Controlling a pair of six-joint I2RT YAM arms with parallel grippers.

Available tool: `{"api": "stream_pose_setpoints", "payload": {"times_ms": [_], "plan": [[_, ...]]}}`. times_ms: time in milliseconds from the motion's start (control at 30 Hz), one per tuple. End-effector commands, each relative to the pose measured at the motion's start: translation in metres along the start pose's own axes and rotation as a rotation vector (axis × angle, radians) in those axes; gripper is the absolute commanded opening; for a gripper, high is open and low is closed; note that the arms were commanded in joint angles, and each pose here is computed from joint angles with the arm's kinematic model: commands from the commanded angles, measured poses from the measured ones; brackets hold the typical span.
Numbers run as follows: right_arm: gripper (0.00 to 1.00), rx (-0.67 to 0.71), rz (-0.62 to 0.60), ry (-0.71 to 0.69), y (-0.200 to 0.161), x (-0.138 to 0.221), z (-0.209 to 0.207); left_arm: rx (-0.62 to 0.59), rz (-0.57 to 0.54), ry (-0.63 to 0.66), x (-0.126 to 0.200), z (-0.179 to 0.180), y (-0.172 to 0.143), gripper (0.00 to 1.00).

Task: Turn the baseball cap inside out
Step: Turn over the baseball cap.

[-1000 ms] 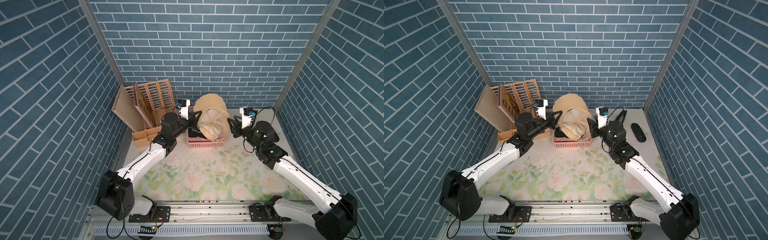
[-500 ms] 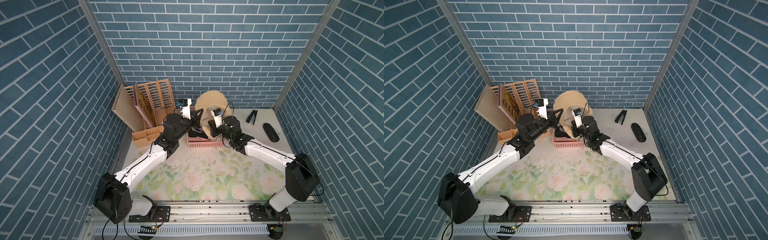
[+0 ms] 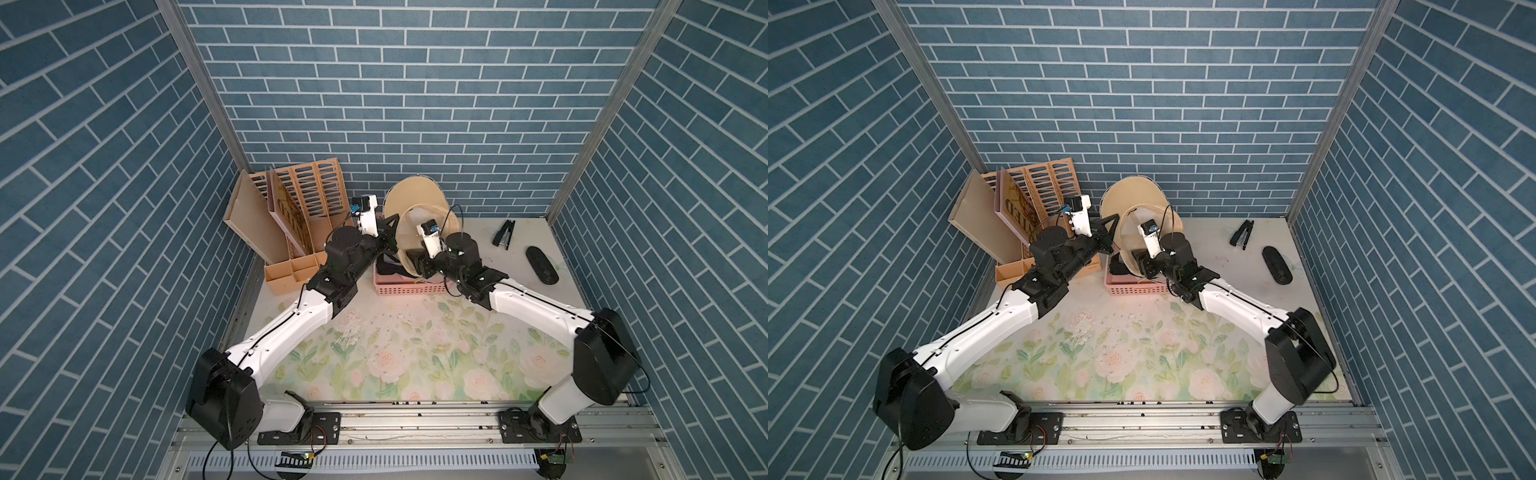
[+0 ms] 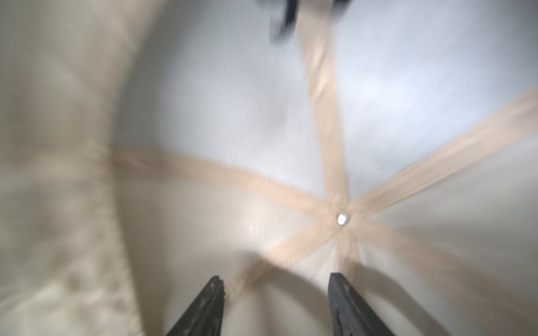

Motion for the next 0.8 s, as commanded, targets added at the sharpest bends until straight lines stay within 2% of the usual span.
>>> {"api": "stream_pose_setpoints", "payload": {"times_ms": [0,100,300,467,600,700,767], "plan": [[0.52,-0.054,-0.128,-0.142,0.03,0.033,-0.032,-0.025,-0.064,0.005,0.007,-0.01,0.022,0.0],[0.34,-0.084,-0.14,-0.174,0.031,0.033,-0.046,-0.026,-0.055,0.016,0.007,-0.013,0.019,0.0],[0.11,-0.12,-0.119,-0.122,0.023,0.007,-0.043,-0.024,-0.066,0.015,0.008,-0.025,0.02,0.0],[0.09,-0.126,-0.114,-0.135,0.014,0.005,-0.033,-0.053,-0.076,0.072,0.006,-0.031,0.02,0.0],[0.1,-0.122,-0.101,-0.131,0.01,-0.001,-0.025,-0.049,-0.068,0.041,0.004,-0.037,0.018,0.0],[0.12,-0.161,-0.08,-0.234,0.0,-0.012,-0.038,-0.045,-0.062,0.03,0.007,-0.042,0.017,0.0],[0.12,-0.247,-0.085,-0.384,-0.01,-0.014,-0.063,-0.039,-0.07,0.032,0.012,-0.044,0.019,0.0]]}}
Point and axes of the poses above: each gripper's point midway between its finger pads, its own x axis back along the fingers, its own z axis along the line the jaws close on, y = z × x, the point moved 6 cm from there along x, back along the fingers, and after that the axes turned 7 degrees about x, right-handed, at the moved point
